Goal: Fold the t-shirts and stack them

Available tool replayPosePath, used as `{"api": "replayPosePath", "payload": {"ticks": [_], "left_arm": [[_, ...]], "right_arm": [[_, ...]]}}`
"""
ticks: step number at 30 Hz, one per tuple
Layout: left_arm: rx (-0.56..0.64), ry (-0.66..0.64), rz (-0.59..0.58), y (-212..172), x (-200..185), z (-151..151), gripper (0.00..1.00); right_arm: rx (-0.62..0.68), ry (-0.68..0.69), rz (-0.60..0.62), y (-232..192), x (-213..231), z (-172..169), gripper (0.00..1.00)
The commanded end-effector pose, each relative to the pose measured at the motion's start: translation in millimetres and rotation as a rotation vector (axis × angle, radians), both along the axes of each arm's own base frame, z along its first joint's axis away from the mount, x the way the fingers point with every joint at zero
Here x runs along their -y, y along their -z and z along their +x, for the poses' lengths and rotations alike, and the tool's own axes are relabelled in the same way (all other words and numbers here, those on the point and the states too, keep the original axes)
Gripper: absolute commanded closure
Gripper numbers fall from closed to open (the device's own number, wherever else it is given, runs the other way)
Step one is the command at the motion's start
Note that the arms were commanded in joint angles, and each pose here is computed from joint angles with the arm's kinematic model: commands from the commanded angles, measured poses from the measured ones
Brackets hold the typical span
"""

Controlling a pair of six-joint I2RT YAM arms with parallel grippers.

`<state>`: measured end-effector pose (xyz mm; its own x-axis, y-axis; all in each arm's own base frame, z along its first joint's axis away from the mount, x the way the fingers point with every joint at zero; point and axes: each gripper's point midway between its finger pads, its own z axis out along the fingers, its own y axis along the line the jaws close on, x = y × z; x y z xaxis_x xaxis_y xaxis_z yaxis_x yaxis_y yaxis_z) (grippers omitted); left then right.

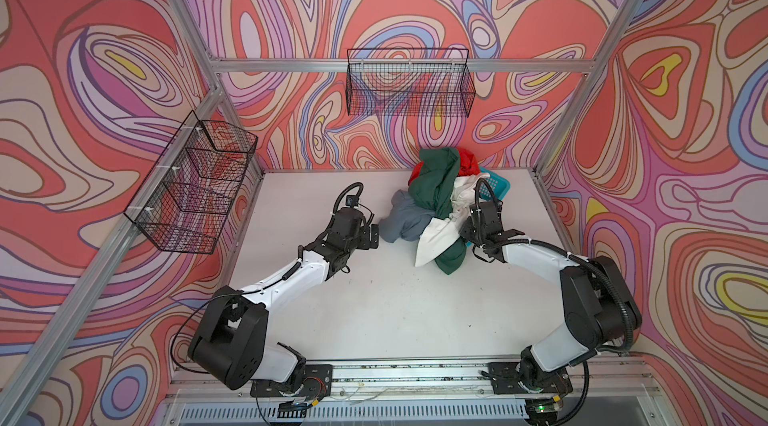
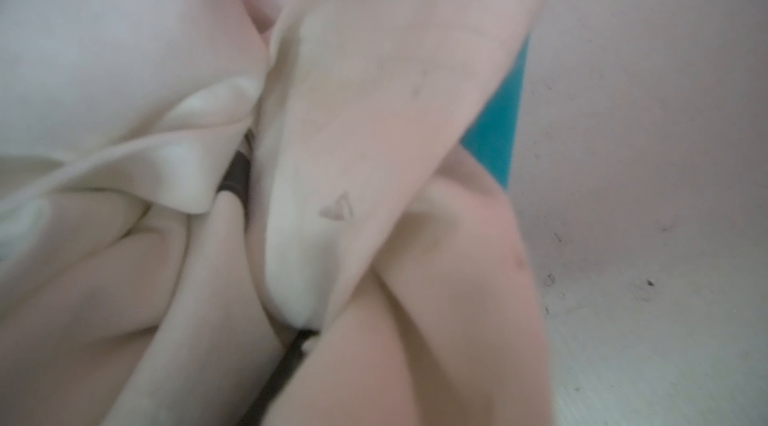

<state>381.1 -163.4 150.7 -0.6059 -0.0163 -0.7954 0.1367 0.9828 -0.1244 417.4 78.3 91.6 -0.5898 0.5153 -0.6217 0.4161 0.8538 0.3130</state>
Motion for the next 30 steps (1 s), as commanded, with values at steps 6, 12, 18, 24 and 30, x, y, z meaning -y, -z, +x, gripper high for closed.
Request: {"api": "replayPosePath", "payload": {"ticks": [6,12,18,24,30], "left_arm": [[-0.007,0.018,-0.026,-7.3,5.1,-2.9,0.0],[-0.002,0.042,-0.061,-12.1,11.3,-5.4,0.0],[0.005,0.041,-0.053,-19.3,7.4,-13.4,0.0],[0.014,0.0,-0.036,-26.3,-7.1,-25.5,0.0],[0.006,-0.09,-0.037,-25.5,-30.6,-44.0,0.0]], "right_arm": [[-0.216,-0.024,-0.365,-10.8,37.3,3.9,0.62],[-0.278,0.033,-0.425,-14.6,76.2,6.6,0.59],[-0.249,0.091,-0.444,-41.6,91.4,12.4,0.39],[-0.163,0.064,-0.384,-80.9,64.7,2.1,0.19],[-0.03,-0.094,-0.178,-105.0,-22.3,-13.3,0.15]]}}
